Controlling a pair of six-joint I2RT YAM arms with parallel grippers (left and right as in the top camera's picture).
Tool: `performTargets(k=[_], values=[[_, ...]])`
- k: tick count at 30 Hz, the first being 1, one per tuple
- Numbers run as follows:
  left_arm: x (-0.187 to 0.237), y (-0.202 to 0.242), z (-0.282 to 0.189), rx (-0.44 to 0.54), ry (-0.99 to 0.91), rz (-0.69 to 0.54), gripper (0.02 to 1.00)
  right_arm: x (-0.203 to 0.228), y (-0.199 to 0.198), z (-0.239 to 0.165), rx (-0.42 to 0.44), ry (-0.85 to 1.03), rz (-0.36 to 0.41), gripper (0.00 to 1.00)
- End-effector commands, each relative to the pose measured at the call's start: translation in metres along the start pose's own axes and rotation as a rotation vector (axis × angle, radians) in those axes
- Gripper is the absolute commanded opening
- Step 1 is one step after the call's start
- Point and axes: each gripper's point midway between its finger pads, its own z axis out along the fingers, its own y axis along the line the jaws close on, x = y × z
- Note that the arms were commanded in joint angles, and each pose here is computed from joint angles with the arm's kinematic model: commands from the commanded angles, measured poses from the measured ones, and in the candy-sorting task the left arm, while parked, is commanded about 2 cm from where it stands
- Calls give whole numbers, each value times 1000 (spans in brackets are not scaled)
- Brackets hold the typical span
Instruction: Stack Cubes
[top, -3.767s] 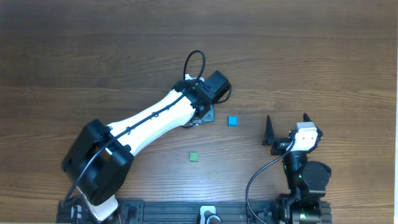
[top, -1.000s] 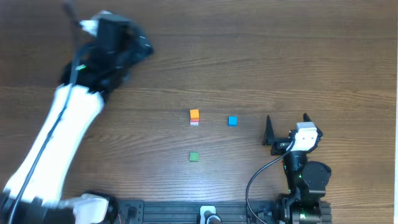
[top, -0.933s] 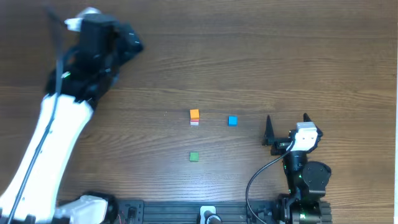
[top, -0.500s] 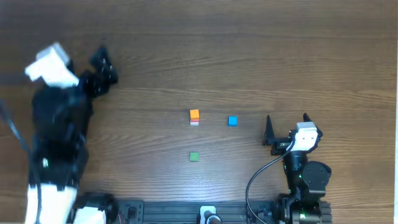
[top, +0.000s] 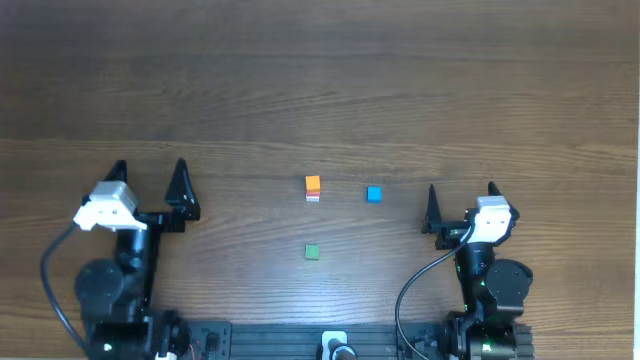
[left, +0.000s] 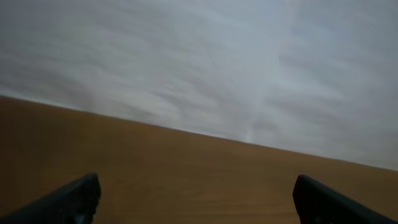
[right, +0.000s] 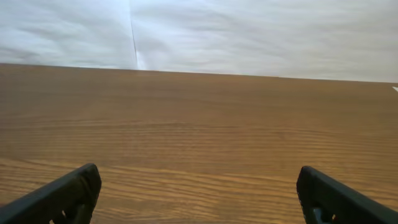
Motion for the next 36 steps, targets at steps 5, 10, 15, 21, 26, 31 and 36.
performTargets(k=[5,10,15,21,26,31,36], values=[[38,17,-7,-24,-20,33,998,3,-1,0,6,5,-6,991],[47,23,-6,-41,-3,32,998,3,-1,0,6,5,-6,993],[73,32,-4,-67,58,28,998,3,-1,0,6,4,-6,993],[83,35,-5,-78,100,24,998,3,-1,0,6,5,-6,993],[83,35,-5,-79,99,24,1000,3,-1,0,6,4,-6,993],[83,35,-5,-79,100,24,1000,3,-1,0,6,4,-6,991],[83,35,-5,-79,101,24,1000,3,-1,0,6,4,-6,993]])
